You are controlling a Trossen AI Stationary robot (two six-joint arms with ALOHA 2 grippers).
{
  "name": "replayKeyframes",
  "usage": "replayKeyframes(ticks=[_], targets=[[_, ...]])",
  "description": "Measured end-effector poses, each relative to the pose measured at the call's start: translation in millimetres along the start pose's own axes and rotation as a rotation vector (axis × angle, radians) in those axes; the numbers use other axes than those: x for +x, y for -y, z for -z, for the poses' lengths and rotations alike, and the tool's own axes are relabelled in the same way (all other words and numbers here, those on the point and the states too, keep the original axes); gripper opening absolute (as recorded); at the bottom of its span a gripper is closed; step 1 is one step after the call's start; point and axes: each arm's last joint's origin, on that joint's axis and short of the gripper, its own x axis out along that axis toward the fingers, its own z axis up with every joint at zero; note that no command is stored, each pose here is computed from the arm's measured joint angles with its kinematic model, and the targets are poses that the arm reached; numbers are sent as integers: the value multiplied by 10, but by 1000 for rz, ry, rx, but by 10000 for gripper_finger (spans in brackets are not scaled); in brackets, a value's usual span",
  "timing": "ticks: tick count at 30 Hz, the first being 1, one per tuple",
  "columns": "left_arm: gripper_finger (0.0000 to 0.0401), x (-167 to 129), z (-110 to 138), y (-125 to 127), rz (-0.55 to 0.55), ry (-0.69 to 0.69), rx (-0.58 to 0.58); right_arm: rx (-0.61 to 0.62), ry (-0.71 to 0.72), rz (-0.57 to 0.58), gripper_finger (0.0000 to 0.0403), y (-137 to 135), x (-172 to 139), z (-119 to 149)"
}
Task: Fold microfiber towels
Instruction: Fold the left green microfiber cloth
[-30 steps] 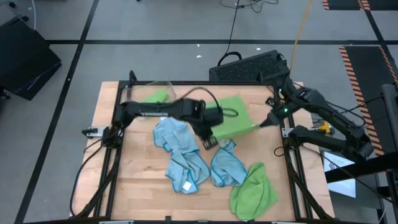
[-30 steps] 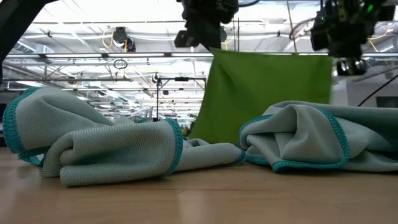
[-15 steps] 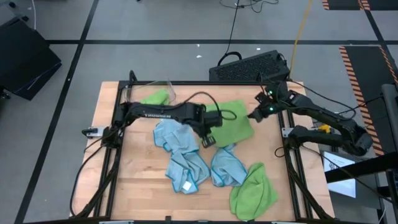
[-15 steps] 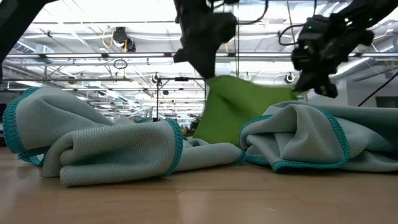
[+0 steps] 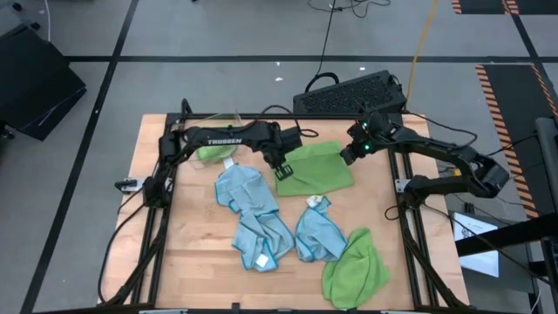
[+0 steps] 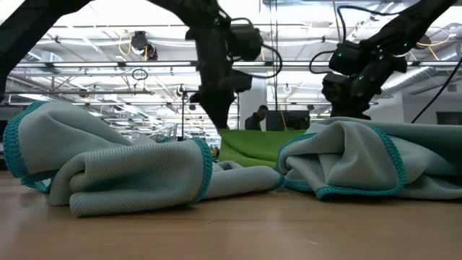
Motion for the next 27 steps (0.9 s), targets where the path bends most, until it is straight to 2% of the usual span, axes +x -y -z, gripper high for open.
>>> replayKeyframes(ticks=[6,12,17,22,27], targets=[[4,66,-74,-173,-9,58,-42,41,38,43,0,145,86,-80],[13,65,-186,-323,-33,150,-62,57,80,84,0,242,107,-135],[12,65,-199,-378,-61,159,-79,52,124,80,41,258,101,-182],[64,65,-199,-374,-67,161,-82,102,126,78,110,267,97,-184],[137,67,-155,-375,-92,126,-194,121,114,48,154,218,18,-155]])
